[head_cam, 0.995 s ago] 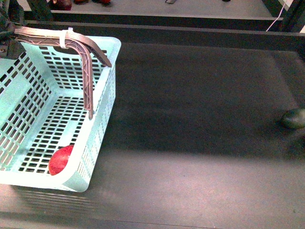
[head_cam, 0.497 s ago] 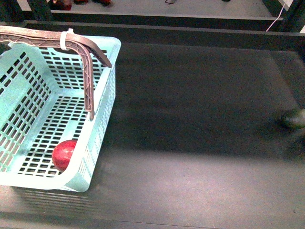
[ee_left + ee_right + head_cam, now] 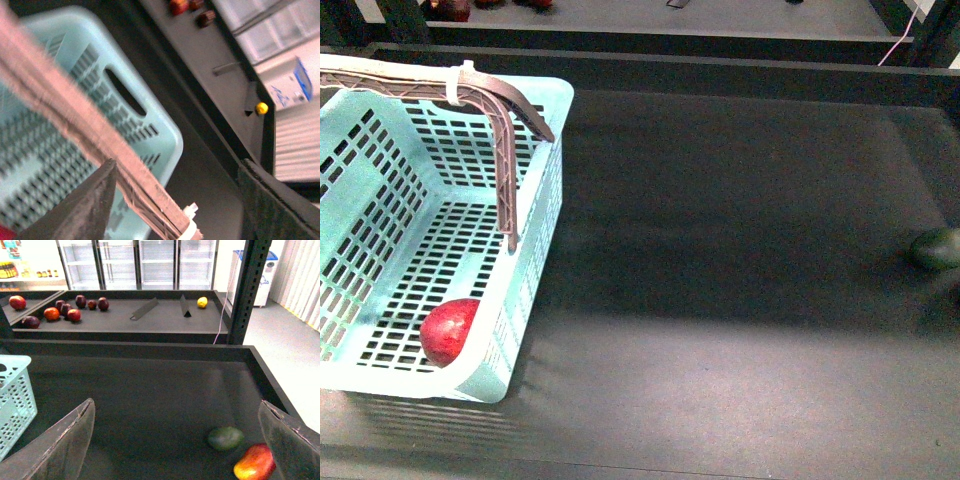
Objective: Pick apple with right arm and hold basket with left
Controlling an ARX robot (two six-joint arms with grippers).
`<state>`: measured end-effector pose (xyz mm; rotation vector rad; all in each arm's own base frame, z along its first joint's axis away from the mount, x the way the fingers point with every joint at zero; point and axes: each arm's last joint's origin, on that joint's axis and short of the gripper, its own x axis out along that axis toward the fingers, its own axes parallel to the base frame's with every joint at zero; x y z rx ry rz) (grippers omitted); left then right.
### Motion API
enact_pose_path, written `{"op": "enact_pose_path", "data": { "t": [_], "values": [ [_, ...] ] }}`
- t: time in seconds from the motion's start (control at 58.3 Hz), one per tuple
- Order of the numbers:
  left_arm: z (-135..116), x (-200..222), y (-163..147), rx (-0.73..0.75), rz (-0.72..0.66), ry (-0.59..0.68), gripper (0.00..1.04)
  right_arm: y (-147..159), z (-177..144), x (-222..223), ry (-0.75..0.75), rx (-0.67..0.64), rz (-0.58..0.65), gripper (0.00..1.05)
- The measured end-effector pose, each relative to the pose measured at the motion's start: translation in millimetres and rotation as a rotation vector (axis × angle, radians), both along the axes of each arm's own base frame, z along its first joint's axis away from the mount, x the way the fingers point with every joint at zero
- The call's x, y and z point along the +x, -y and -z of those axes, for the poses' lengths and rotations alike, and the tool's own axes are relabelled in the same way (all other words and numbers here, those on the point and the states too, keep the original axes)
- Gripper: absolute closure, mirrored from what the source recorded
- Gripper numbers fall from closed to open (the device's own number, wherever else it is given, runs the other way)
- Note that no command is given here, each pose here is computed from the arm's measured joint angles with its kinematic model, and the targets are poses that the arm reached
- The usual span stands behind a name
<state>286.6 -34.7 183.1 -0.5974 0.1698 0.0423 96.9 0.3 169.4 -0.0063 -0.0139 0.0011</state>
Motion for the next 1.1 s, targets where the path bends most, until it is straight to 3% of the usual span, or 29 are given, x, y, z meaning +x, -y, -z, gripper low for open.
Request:
{"op": "enact_pose_path", "data": {
  "t": [0.051, 0.103, 0.171, 0.292, 0.703, 1.097],
  "values": [
    [-9.5, -17.1, -6.1, 0.267, 0.025, 0.139, 0.54, 0.0, 0.0, 0.0, 0.000, 0.000, 0.000, 0.09],
    [-14.5, -29.6, -10.6, 0.403, 0.023, 0.188, 0.65, 0.0, 0.0, 0.0, 0.000, 0.000, 0.000, 0.09],
    [-7.4, -46.5, -14.9, 0.507, 0.036, 0.178, 0.81, 0.0, 0.0, 0.0, 0.000, 0.000, 0.000, 0.09],
    [1.8, -66.1, -19.3, 0.558, 0.048, 0.161, 1.02, 0.0, 0.0, 0.0, 0.000, 0.000, 0.000, 0.09],
    [21.6, -120.8, -34.1, 0.583, 0.050, 0.152, 1.02, 0.0, 0.0, 0.0, 0.000, 0.000, 0.000, 0.09],
    [17.1, -147.2, -34.2, 0.586, 0.046, 0.167, 1.02, 0.0, 0.0, 0.0, 0.000, 0.000, 0.000, 0.09]
  ]
}}
